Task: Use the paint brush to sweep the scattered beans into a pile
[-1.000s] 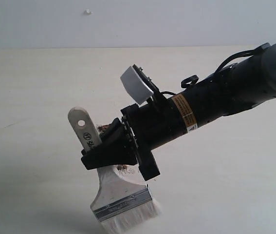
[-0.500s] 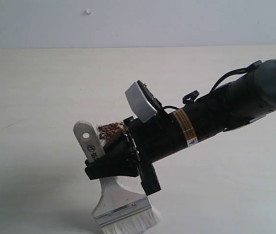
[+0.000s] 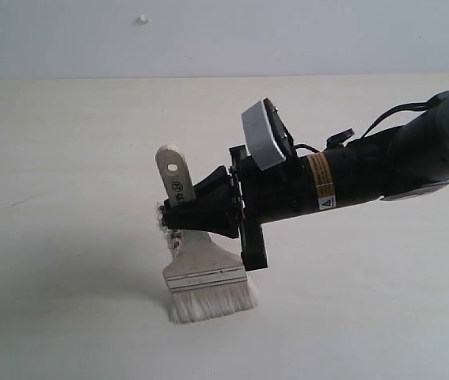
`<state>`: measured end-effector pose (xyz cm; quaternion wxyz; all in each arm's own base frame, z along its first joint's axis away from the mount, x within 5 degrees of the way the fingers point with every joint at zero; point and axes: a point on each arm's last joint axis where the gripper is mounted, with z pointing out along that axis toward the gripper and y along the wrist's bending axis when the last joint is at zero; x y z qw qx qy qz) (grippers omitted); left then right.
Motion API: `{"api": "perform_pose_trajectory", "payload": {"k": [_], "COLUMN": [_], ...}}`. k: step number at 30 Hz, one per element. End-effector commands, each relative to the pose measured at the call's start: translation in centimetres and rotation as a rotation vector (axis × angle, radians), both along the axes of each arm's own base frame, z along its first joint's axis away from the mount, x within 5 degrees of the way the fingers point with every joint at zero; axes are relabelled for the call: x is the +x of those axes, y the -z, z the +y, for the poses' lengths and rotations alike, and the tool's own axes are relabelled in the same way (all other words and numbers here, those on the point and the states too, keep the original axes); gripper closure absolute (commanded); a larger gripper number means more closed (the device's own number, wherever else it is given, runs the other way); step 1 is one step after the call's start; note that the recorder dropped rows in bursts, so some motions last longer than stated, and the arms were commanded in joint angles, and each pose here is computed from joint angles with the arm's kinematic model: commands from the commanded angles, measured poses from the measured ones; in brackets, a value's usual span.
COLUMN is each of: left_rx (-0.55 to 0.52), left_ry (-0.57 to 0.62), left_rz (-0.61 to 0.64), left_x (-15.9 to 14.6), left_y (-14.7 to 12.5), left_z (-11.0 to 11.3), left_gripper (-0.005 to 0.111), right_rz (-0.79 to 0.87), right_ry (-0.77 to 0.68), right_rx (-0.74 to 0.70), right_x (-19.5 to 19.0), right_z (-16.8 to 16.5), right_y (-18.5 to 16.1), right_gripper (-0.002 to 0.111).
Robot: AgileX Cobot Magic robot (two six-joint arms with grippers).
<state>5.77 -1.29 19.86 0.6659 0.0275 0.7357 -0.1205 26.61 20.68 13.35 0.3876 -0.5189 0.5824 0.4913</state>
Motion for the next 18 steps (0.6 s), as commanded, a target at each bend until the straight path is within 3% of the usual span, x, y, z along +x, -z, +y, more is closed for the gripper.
{"api": "perform_pose_trajectory", "payload": {"k": [1, 8, 18], "left_rx": [-0.004, -0.004, -0.004], "left_ry": [0.001, 0.001, 0.001], "left_rz": [-0.006, -0.006, -0.006], "left_x": [-0.1, -0.1, -0.1], "left_y": [-0.1, -0.1, -0.1], "left_z": [0.0, 0.0, 0.0], "left_gripper": [0.107, 0.107, 0.107], "right_rz": [-0.028, -0.013, -0.052], "right_ry": [0.009, 0.013, 0.019], "right_rx": [0.001, 0.010, 0.044], "right_x": [1.3, 4.0, 6.1], "right_z": [0.3, 1.5, 2.4], "right_y": [0.7, 1.6, 0.2], "right_gripper": [0.108, 0.108, 0.108]}}
